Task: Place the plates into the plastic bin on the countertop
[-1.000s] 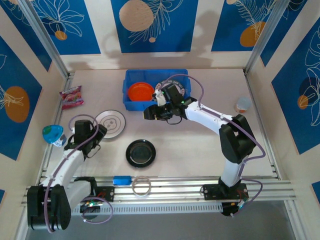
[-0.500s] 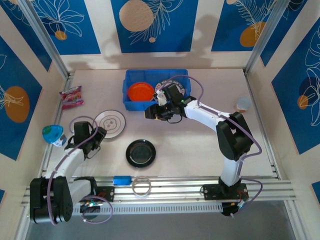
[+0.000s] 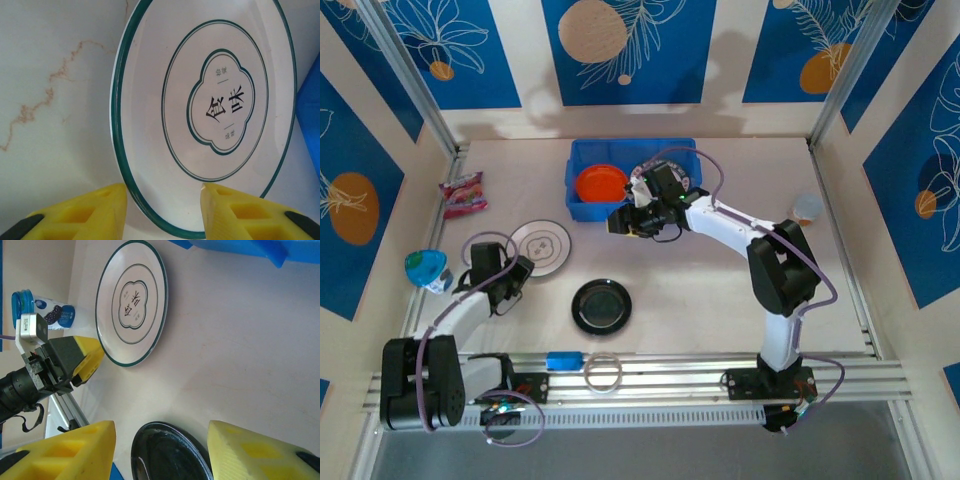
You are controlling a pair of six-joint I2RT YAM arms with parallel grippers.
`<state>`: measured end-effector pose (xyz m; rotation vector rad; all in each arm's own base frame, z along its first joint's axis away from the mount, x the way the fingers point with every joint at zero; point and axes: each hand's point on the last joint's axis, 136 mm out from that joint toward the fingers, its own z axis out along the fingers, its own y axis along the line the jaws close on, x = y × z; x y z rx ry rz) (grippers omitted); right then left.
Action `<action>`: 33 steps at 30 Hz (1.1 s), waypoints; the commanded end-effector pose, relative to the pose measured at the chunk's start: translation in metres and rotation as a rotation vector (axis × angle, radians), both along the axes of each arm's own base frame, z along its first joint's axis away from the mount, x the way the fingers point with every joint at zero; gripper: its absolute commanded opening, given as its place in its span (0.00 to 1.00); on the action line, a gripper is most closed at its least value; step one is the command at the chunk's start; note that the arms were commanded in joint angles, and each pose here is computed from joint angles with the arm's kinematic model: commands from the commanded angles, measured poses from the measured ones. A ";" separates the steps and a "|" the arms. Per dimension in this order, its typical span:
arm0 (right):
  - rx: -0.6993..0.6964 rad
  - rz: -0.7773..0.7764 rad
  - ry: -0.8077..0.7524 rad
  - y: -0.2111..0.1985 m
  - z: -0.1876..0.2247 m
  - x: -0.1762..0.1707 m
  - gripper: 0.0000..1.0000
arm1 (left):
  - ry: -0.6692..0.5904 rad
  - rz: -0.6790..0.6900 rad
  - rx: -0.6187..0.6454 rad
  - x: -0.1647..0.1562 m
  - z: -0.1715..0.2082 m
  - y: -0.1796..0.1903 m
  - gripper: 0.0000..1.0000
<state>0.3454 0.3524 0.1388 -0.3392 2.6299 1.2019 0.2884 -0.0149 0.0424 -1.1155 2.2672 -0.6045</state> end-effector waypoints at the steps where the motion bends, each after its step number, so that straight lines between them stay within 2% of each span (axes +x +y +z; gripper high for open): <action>1: 0.020 0.010 0.029 0.002 0.005 0.001 0.52 | 0.000 0.001 -0.005 0.002 -0.006 0.002 0.42; 19: 0.043 -0.004 0.051 0.000 0.002 0.008 0.49 | -0.017 0.035 0.017 0.014 -0.012 0.010 0.30; 21: 0.043 -0.005 0.055 0.000 0.000 0.009 0.49 | -0.018 0.040 0.022 0.014 -0.013 0.011 0.26; 23: 0.044 -0.004 0.061 0.000 -0.001 0.010 0.48 | -0.016 0.045 0.030 0.014 -0.014 0.012 0.15; 27: 0.047 -0.003 0.069 0.001 -0.002 0.009 0.48 | -0.021 0.056 0.045 0.012 -0.013 0.015 0.10; 28: 0.049 -0.002 0.068 0.001 -0.001 0.010 0.48 | -0.024 0.065 0.048 0.010 -0.012 0.017 0.03; 29: 0.049 -0.002 0.067 0.001 -0.001 0.010 0.48 | -0.027 0.074 0.053 0.009 -0.011 0.018 0.00; 33: 0.051 0.000 0.068 0.001 0.001 0.009 0.48 | -0.045 0.089 0.081 0.003 0.002 0.023 0.00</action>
